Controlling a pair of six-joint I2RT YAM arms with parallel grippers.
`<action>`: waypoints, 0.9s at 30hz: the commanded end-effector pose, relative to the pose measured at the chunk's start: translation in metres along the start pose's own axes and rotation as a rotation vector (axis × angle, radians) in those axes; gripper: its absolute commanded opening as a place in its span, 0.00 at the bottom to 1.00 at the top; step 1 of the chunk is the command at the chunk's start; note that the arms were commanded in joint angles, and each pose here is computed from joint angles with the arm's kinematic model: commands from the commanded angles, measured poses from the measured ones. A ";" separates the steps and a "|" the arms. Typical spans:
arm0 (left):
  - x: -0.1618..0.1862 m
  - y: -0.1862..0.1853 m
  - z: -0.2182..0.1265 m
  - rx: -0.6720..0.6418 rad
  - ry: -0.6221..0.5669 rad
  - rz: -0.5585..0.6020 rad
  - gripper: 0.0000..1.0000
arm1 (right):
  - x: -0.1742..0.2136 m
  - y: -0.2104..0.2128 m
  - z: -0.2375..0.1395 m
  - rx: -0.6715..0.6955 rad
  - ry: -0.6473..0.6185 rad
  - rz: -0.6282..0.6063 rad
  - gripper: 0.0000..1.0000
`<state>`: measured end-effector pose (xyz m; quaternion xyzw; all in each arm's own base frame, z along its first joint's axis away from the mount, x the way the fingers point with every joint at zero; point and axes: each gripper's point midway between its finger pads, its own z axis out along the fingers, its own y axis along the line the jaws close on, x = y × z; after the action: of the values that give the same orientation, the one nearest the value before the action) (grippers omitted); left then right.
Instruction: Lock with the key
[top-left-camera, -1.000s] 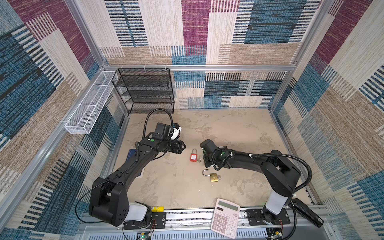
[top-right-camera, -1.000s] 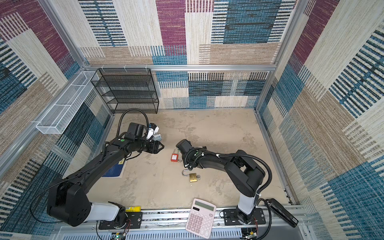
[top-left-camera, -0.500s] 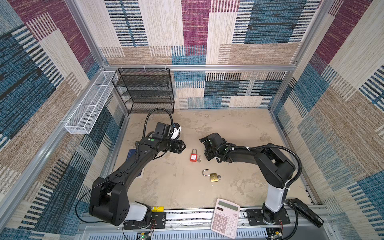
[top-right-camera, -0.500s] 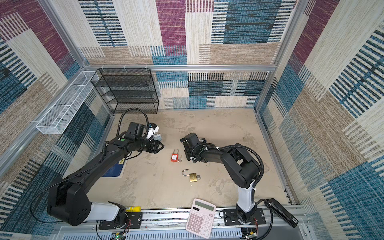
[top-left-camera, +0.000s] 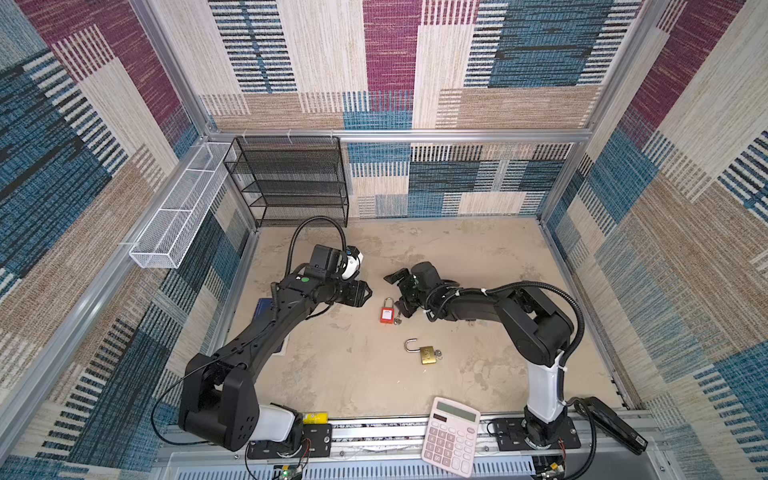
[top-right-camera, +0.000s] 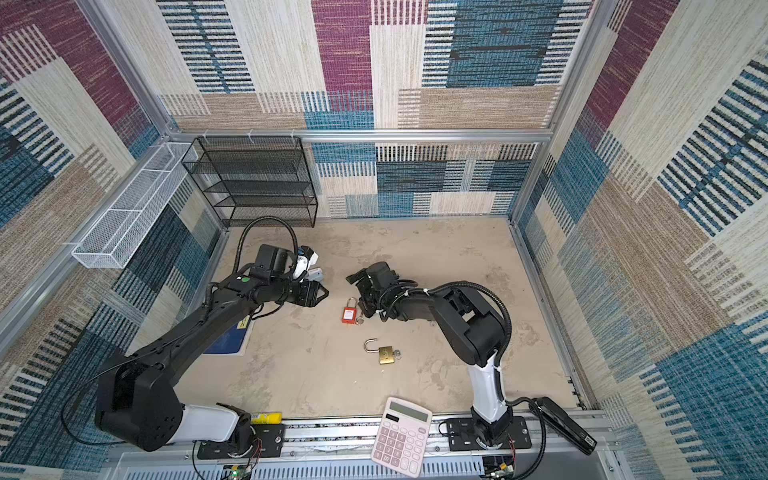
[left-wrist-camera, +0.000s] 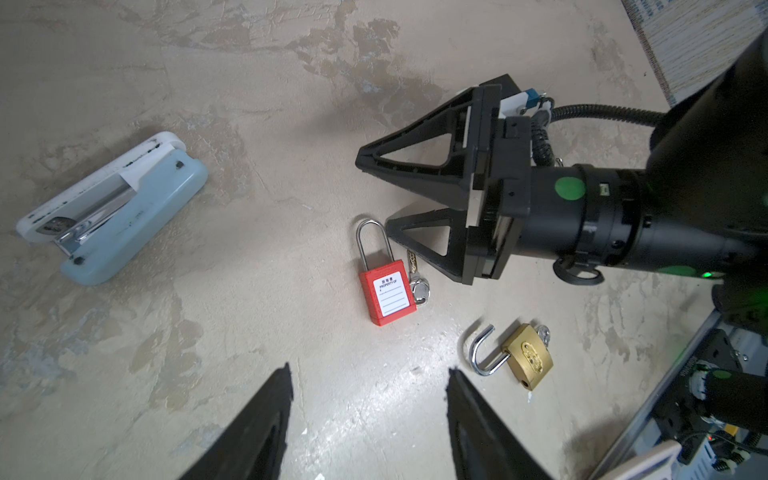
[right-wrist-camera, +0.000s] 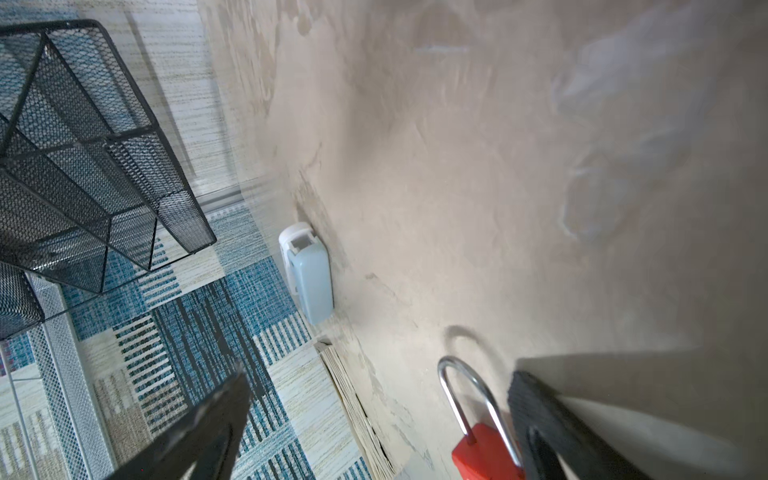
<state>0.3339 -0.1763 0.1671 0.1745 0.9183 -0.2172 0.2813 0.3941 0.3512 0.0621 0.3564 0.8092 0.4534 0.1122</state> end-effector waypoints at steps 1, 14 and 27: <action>0.004 -0.002 0.001 0.014 0.014 -0.006 0.62 | 0.003 -0.014 0.004 0.046 0.029 -0.003 0.99; 0.006 -0.001 -0.002 0.007 0.013 -0.004 0.62 | -0.006 0.007 -0.013 0.009 -0.044 -0.055 0.99; 0.026 -0.014 0.004 0.051 0.066 -0.009 0.60 | -0.031 0.034 -0.119 0.193 -0.180 -0.743 0.99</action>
<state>0.3185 -0.1814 0.1558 0.1832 0.9208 -0.2270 0.2589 0.3906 0.2867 0.1637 0.1867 0.8679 0.3614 0.2852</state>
